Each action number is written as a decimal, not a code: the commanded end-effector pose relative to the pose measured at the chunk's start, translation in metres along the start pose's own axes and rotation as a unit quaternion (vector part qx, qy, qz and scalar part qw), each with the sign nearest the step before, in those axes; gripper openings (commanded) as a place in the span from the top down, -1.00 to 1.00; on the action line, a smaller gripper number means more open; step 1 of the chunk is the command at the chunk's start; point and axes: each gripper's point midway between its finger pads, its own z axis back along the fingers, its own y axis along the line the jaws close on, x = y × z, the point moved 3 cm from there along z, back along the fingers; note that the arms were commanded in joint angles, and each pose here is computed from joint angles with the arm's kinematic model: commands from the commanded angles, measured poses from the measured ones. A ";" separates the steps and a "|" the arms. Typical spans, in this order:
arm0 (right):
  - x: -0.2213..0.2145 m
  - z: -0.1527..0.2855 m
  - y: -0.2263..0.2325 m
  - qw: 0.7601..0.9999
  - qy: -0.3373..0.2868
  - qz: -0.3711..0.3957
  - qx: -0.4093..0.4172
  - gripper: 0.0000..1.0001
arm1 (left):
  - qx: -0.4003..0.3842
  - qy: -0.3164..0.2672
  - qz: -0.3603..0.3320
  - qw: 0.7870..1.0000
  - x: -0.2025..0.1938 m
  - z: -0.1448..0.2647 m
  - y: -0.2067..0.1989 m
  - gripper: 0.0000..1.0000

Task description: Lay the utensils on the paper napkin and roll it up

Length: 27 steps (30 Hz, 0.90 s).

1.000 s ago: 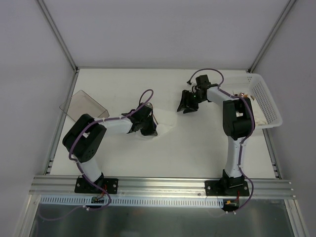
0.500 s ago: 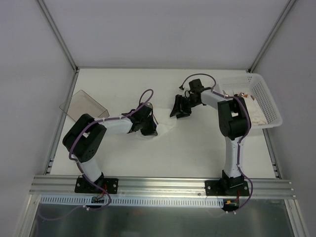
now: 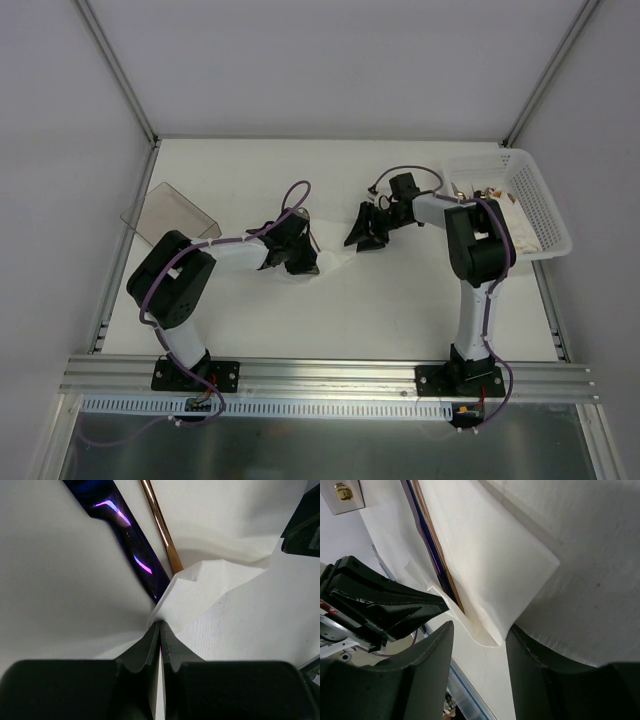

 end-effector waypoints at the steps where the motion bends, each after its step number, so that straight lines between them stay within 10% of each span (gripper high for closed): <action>1: 0.013 0.022 0.035 0.998 -0.044 0.022 0.045 0.02 | 0.056 0.020 0.001 0.998 -0.012 -0.005 0.029 0.93; 27: -0.006 0.006 0.078 0.994 -0.045 0.096 0.032 0.85 | 0.060 0.023 0.008 0.998 -0.012 -0.005 0.034 0.93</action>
